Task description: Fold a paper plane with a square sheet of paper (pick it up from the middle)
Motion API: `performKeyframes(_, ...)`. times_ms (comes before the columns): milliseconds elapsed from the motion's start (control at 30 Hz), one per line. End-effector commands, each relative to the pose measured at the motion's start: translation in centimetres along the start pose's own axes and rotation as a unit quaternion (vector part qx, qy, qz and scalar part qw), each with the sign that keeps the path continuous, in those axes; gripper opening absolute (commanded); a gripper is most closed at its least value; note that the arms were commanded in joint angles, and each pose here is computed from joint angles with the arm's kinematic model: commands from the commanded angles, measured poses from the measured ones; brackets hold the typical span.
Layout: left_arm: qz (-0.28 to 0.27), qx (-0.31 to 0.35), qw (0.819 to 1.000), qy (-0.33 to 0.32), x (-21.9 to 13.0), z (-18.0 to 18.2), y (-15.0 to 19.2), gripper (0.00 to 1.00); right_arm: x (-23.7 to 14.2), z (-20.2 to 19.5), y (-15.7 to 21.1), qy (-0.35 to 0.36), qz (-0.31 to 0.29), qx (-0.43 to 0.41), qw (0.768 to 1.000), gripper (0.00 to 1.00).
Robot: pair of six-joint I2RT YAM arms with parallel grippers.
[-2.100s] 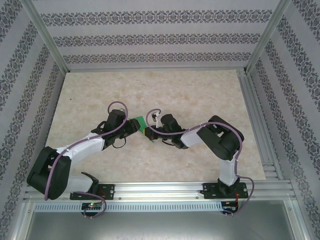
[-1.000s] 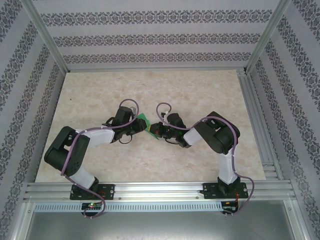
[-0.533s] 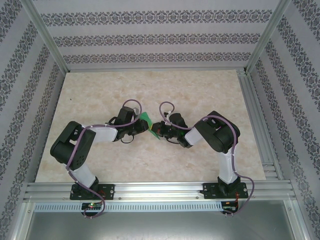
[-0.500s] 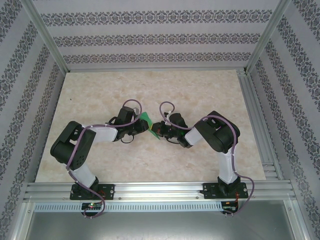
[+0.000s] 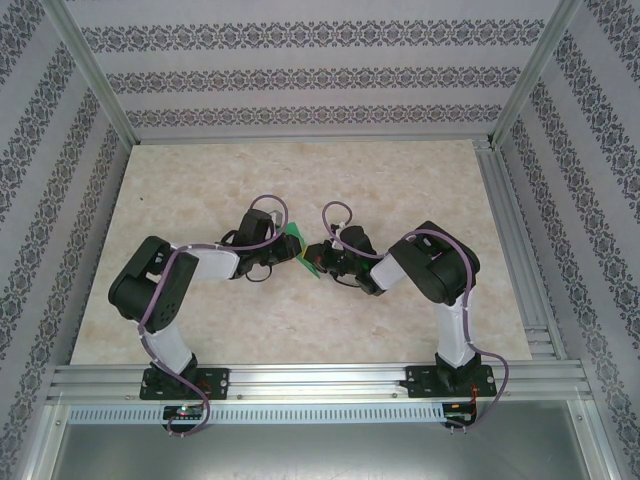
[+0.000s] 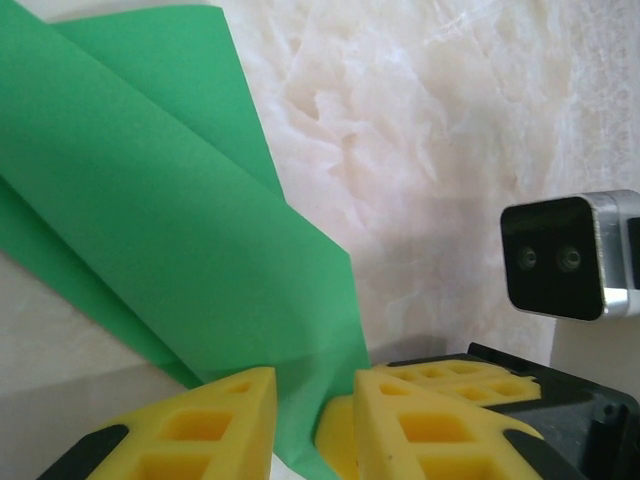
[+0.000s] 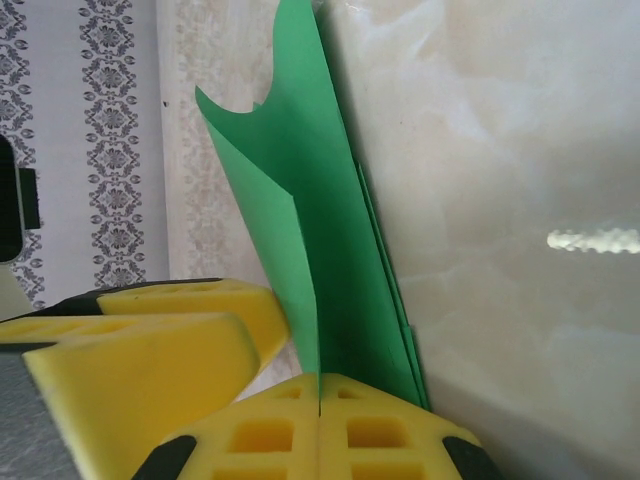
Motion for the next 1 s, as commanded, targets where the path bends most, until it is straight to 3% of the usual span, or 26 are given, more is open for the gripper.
performKeyframes(0,-0.012,0.023,0.999,0.02,0.5,-1.3,-1.0,0.27,-0.3,-5.2,0.5,0.075,-0.001,0.039,0.996,0.0)
performKeyframes(567,-0.001,0.017,1.0,-0.009,1.5,0.3,-0.6,0.25,-0.2,-5.8,0.8,0.083,0.007,0.046,0.995,0.0)
performKeyframes(767,0.012,0.008,0.999,-0.037,1.6,1.3,0.0,0.25,-0.5,-4.3,0.5,0.068,0.015,0.03,0.997,0.0)
performKeyframes(967,0.023,-0.015,0.998,-0.06,1.7,2.5,0.6,0.25,-1.1,-2.1,0.4,0.048,0.035,0.0,0.998,0.11)
Point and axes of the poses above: each hand's point on the last joint's axis, 136 mm out from that joint toward the fingers, its own x axis out along the fingers, its own z axis along the line the jaws close on, y = z × x, the point moved 1 cm from there along -x, back along the fingers, and after that the axes turned 4 degrees about x, right-handed, at the moved point
